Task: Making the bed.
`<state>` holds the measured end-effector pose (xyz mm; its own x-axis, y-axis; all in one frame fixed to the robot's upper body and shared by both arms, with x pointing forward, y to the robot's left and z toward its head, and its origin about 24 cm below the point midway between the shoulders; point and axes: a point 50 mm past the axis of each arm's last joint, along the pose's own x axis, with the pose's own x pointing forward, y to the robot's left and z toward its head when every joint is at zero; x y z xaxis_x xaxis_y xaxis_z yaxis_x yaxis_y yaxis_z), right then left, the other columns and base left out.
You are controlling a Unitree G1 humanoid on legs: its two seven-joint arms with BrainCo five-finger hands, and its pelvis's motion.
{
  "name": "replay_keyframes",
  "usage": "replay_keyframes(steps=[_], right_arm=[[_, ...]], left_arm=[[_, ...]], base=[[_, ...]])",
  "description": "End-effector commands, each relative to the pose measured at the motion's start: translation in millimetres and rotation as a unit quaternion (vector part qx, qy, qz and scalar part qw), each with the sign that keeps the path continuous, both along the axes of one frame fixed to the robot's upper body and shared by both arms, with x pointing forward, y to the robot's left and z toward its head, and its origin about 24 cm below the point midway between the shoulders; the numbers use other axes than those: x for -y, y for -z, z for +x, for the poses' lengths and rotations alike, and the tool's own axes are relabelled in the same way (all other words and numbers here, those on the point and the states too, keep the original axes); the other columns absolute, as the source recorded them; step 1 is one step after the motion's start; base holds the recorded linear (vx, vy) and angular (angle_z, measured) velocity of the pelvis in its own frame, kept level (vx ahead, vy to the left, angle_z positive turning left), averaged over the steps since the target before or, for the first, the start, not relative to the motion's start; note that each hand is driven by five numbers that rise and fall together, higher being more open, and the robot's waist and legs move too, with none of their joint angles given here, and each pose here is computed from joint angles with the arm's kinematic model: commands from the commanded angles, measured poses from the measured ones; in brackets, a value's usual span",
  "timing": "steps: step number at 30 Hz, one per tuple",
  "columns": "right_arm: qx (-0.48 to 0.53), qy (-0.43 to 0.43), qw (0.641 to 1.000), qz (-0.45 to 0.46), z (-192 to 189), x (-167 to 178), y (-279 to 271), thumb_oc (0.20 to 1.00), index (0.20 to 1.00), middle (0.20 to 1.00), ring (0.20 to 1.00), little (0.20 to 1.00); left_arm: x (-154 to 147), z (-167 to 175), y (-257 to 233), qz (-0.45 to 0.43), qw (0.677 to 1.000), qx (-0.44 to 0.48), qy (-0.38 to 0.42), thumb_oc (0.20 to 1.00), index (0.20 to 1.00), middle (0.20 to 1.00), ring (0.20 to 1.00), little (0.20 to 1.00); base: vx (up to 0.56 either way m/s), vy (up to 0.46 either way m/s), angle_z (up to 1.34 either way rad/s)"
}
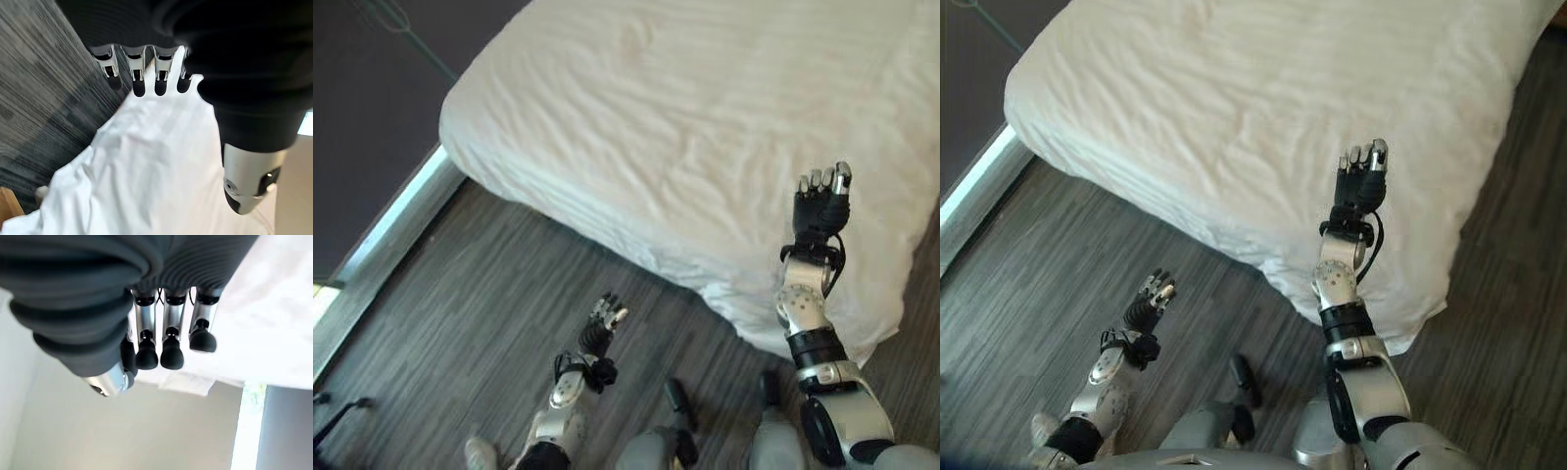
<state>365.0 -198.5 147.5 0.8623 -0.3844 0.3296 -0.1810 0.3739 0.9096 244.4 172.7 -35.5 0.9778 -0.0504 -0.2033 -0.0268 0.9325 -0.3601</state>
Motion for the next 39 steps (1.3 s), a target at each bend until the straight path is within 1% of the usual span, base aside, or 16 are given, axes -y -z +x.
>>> replay_keyframes(steps=[1, 4, 7, 12, 14, 17, 21, 22, 23, 25, 31, 32, 33, 35, 37, 39], right_arm=[[0.039, 0.001, 0.999, 0.02, 8.8, -5.6, -27.4, 0.2, 0.2, 0.2, 0.2, 0.2], [-0.054, -0.02, 0.998, -0.038, 8.6, -5.7, 13.4, 0.2, 0.2, 0.2, 0.2, 0.2], [-0.073, -0.01, 0.995, -0.064, 4.3, 6.4, 22.7, 0.2, 0.2, 0.2, 0.2, 0.2], [-0.126, 0.036, 0.988, -0.086, -29.5, 49.4, 66.2, 0.2, 0.2, 0.2, 0.2, 0.2], [-0.175, 0.084, 0.977, -0.088, -67.6, 88.7, 99.1, 0.2, 0.2, 0.2, 0.2, 0.2], [-0.189, 0.099, 0.973, -0.085, -80.6, 99.5, 107.8, 0.2, 0.2, 0.2, 0.2, 0.2], [-0.251, 0.128, 0.95, -0.132, -127.6, 121.7, 132.5, 0.2, 0.2, 0.2, 0.2, 0.2], [-0.262, 0.119, 0.947, -0.146, -128.9, 117.6, 135.3, 0.432, 0.432, 0.432, 0.432, 0.432], [-0.277, 0.108, 0.94, -0.17, -131.1, 112.1, 138.5, 1.0, 1.0, 1.0, 1.0, 1.0], [-0.285, 0.046, 0.923, -0.253, -122.5, 84.9, 138.8, 1.0, 1.0, 1.0, 1.0, 1.0], [-0.252, -0.045, 0.893, -0.369, -116.6, 37.6, 130.9, 1.0, 1.0, 1.0, 1.0, 1.0], [-0.265, -0.096, 0.856, -0.433, -118.1, 19.0, 141.1, 1.0, 1.0, 1.0, 1.0, 1.0], [-0.265, -0.096, 0.856, -0.432, -118.0, 18.6, 141.1, 1.0, 1.0, 1.0, 1.0, 1.0], [-0.285, -0.136, 0.82, -0.478, -125.2, 2.0, 156.8, 1.0, 1.0, 1.0, 1.0, 1.0], [-0.293, -0.132, 0.814, -0.484, -135.0, 5.5, 159.8, 1.0, 1.0, 1.0, 1.0, 1.0], [-0.259, -0.101, 0.751, -0.599, -132.8, 1.3, 139.9, 1.0, 1.0, 1.0, 1.0, 1.0]], left_arm=[[-28.5, 28.1, -39.1, 0.039, 0.995, 0.088, -0.02, 1.0, 1.0, 1.0, 1.0, 1.0], [-29.7, 32.6, -36.7, 0.067, 0.994, 0.08, -0.013, 1.0, 1.0, 1.0, 1.0, 1.0], [-34.8, 33.9, -40.5, 0.071, 0.993, 0.088, -0.019, 1.0, 1.0, 1.0, 1.0, 1.0], [-41.0, 30.8, -42.6, 0.054, 0.993, 0.097, -0.041, 1.0, 1.0, 1.0, 1.0, 1.0], [-43.8, 32.5, -45.4, 0.047, 0.992, 0.103, -0.056, 1.0, 1.0, 1.0, 1.0, 1.0], [-42.9, 32.6, -45.3, 0.045, 0.992, 0.103, -0.057, 1.0, 1.0, 1.0, 1.0, 1.0], [-29.5, 39.8, -51.3, 0.046, 0.991, 0.114, -0.051, 1.0, 1.0, 1.0, 1.0, 1.0], [-27.9, 41.1, -53.2, 0.049, 0.991, 0.118, -0.05, 1.0, 1.0, 1.0, 1.0, 1.0], [-25.2, 45.0, -60.3, 0.054, 0.989, 0.132, -0.047, 1.0, 1.0, 1.0, 1.0, 1.0], [-18.3, 53.8, -88.8, 0.063, 0.978, 0.194, -0.044, 1.0, 1.0, 1.0, 1.0, 1.0], [-6.6, 54.5, -128.8, 0.062, 0.957, 0.282, -0.016, 1.0, 1.0, 1.0, 1.0, 1.0], [-1.1, 51.7, -122.5, 0.065, 0.96, 0.272, 0.001, 1.0, 1.0, 1.0, 1.0, 1.0], [-1.4, 51.8, -122.6, 0.066, 0.96, 0.272, 0.001, 1.0, 1.0, 1.0, 1.0, 1.0], [15.1, 44.9, -118.0, 0.104, 0.956, 0.271, 0.047, 1.0, 1.0, 1.0, 1.0, 1.0], [18.5, 40.3, -116.7, 0.121, 0.952, 0.273, 0.064, 1.0, 1.0, 1.0, 1.0, 1.0], [15.8, 33.8, -114.0, 0.162, 0.948, 0.268, 0.062, 1.0, 1.0, 1.0, 1.0, 1.0]], base=[[-0.06, -0.005, -0.02], [-0.06, -0.007, -0.05], [-0.01, 0.0, 0.04], [0.02, 0.003, -0.01], [0.05, -0.032, 0.02], [0.04, -0.032, 0.03], [0.06, -0.011, -0.18], [0.02, -0.015, -0.27], [0.03, -0.021, -0.36], [0.05, 0.014, -0.63], [-0.02, 0.104, -0.93], [-0.02, 0.166, -0.97], [-0.07, 0.193, -0.99], [-0.09, 0.197, -0.73], [-0.1, 0.189, -0.27], [-0.19, 0.202, -0.19]])
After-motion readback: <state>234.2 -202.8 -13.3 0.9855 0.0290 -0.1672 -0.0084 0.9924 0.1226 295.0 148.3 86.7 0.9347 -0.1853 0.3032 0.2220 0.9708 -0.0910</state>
